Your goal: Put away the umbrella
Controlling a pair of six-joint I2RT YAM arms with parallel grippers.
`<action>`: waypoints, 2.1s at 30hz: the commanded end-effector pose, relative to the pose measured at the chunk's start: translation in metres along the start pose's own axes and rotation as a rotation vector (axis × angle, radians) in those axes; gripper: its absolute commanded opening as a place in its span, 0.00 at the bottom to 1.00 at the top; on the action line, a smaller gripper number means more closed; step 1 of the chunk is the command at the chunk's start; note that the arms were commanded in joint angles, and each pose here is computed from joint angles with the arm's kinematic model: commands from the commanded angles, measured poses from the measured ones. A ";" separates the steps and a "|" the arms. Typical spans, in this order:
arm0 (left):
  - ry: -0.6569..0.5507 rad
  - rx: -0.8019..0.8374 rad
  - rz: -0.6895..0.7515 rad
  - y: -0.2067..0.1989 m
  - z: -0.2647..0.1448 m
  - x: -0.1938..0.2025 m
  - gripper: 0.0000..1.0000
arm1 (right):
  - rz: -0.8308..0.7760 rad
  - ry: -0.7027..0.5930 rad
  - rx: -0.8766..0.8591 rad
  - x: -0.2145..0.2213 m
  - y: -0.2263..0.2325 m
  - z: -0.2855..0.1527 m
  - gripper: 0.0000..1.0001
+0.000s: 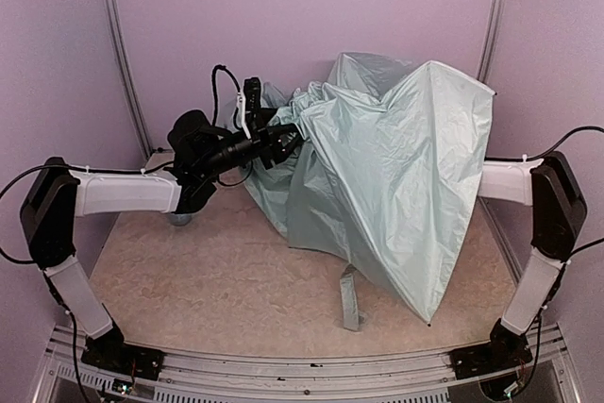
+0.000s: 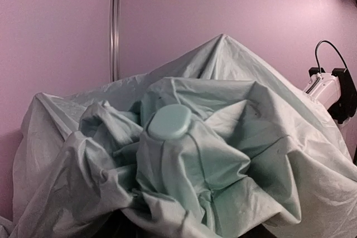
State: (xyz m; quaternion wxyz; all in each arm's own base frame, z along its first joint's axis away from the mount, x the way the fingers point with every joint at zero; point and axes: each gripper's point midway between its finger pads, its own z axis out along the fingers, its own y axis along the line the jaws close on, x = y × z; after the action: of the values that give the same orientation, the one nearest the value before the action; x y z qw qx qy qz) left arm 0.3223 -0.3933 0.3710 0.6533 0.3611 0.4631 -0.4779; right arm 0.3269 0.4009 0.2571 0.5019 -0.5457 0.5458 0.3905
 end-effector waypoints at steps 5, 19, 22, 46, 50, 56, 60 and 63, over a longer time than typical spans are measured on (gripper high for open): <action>-0.084 0.106 -0.050 -0.019 -0.011 -0.024 0.12 | 0.090 0.021 0.048 0.028 -0.002 -0.018 0.57; 0.010 -0.119 0.077 0.032 -0.057 -0.030 0.00 | 0.387 -0.075 1.013 0.069 -0.128 -0.257 1.00; 0.040 -0.085 0.110 0.023 -0.063 -0.025 0.00 | 0.481 -0.042 1.381 0.079 -0.148 -0.335 1.00; 0.112 0.217 0.121 -0.052 -0.053 0.016 0.00 | -0.150 0.005 -0.035 -0.058 0.041 -0.057 1.00; 0.080 0.243 0.114 -0.064 -0.045 0.019 0.00 | -0.138 -0.040 -0.144 -0.057 0.059 -0.029 1.00; 0.095 0.226 0.026 -0.056 -0.028 0.038 0.00 | -0.119 -0.108 -0.248 -0.063 0.077 -0.013 0.92; 0.106 0.174 0.014 -0.045 -0.025 0.049 0.00 | -0.107 -0.096 -0.232 -0.053 0.077 -0.013 0.68; 0.108 0.154 0.010 -0.040 -0.023 0.052 0.07 | -0.095 -0.049 -0.180 -0.042 0.069 -0.013 0.52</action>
State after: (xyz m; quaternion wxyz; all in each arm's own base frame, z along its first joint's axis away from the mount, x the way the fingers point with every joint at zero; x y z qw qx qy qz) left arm 0.2725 -0.3917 0.3008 0.5765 0.4599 0.4609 -0.4936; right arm 0.2649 0.3992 0.2878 0.4765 -0.5947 0.4914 0.4217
